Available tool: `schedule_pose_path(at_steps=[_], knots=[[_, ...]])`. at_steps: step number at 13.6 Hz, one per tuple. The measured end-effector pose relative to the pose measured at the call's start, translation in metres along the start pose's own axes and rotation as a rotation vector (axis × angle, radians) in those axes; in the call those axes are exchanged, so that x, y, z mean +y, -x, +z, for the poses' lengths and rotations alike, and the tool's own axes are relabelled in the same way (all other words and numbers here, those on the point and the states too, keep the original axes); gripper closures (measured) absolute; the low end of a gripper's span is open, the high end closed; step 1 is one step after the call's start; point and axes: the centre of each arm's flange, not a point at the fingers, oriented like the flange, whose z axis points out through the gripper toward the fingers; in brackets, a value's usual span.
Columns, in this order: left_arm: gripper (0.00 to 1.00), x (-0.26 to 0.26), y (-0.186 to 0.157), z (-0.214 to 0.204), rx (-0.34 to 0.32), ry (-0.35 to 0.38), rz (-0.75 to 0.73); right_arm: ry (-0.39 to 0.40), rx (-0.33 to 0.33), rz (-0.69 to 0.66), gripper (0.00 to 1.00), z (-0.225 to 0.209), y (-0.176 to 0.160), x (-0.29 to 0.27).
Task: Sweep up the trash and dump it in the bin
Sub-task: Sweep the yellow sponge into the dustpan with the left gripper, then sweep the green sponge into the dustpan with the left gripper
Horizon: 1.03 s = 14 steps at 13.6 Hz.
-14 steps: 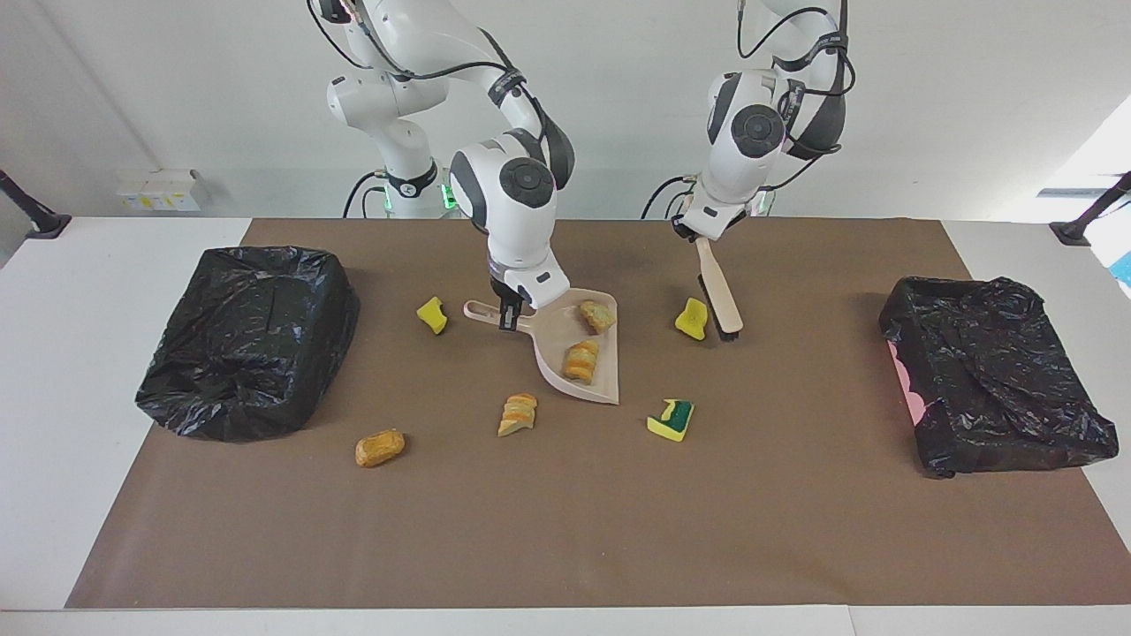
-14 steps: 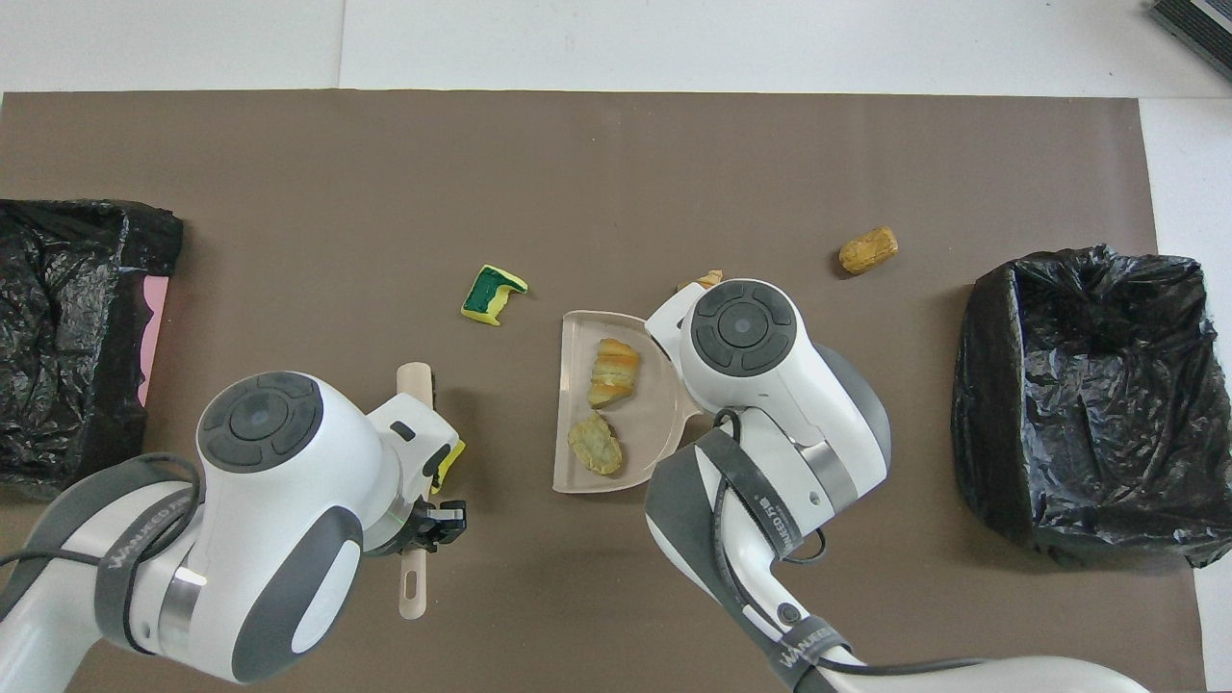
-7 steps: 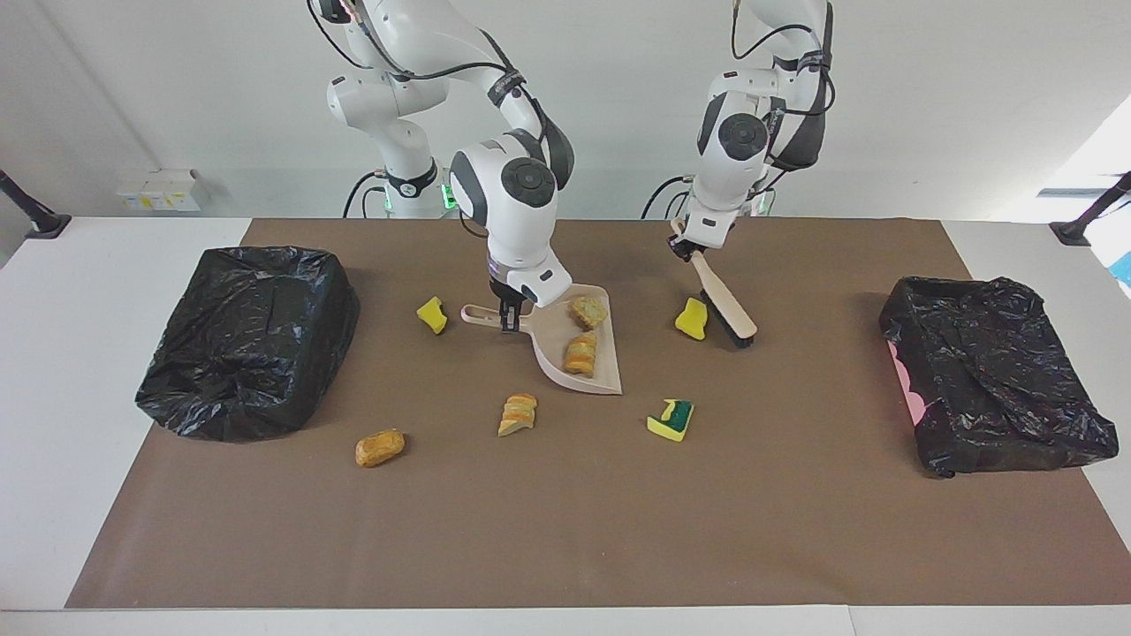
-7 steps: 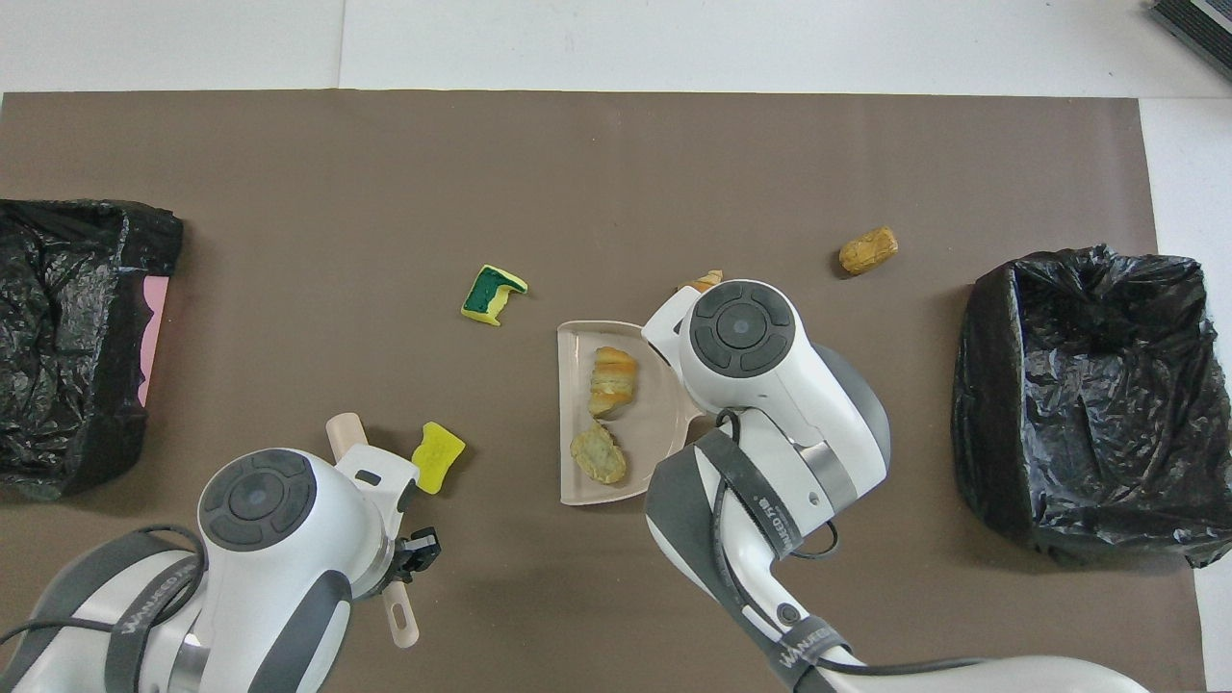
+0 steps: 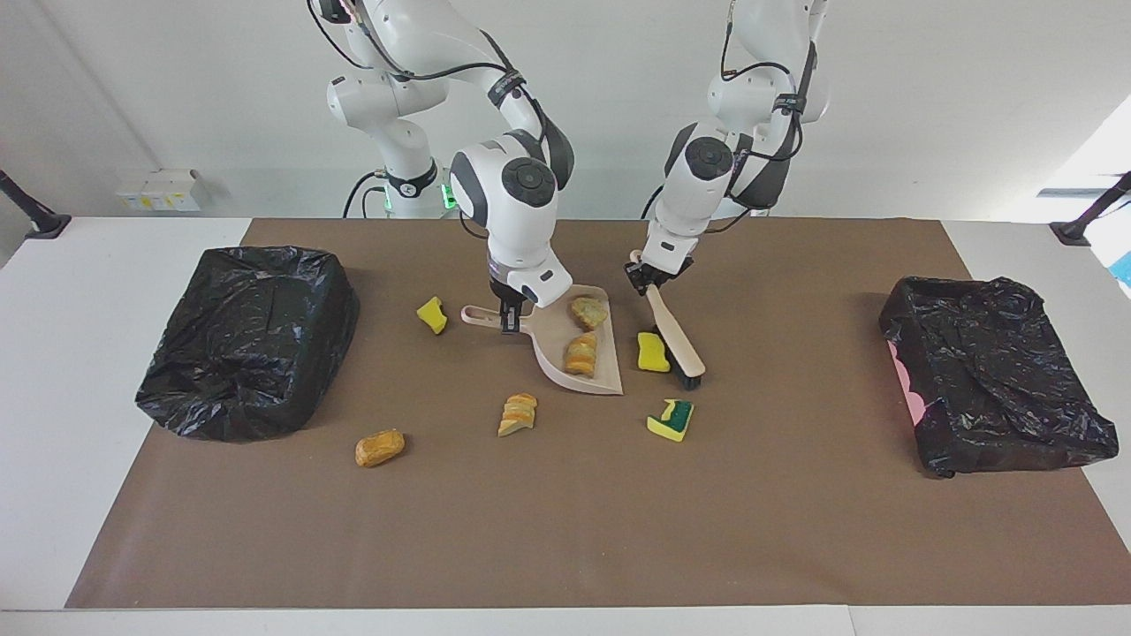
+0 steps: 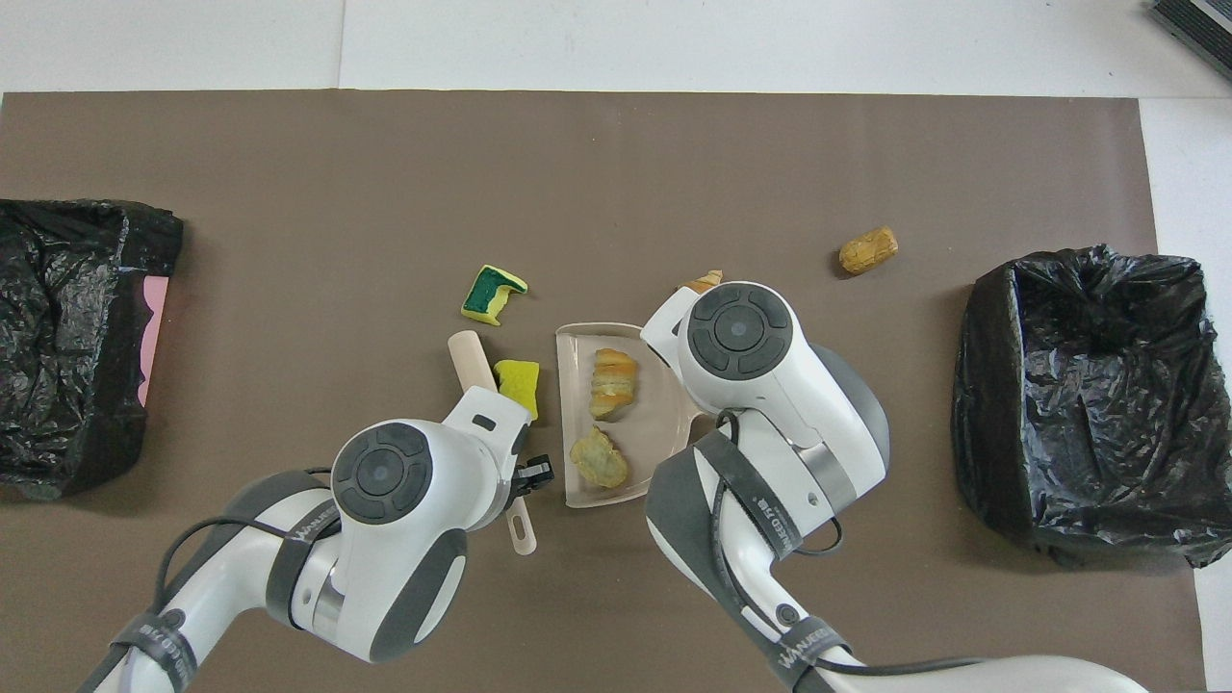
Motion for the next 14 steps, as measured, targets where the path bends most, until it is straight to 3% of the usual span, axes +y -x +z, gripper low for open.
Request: schedule_pose_path(at_steps=[4,8,11,14], knots=[[0.74,0.041,0.033,0.012,-0.019,0.018,0.181,0.001,0.001,0.001,0.69,0.0,0.0,0.0],[0.74,0.066,0.044,-0.009,-0.012,0.041,0.274,0.0,0.0,0.002,0.69,0.001,0.0,0.0],[0.74,0.049,0.018,-0.025,-0.08,-0.023,0.356,0.0,0.0,0.003,0.69,0.001,0.0,0.0],[0.74,0.014,-0.031,-0.04,-0.016,-0.117,0.41,0.0,0.0,0.004,0.69,0.001,0.0,0.0]])
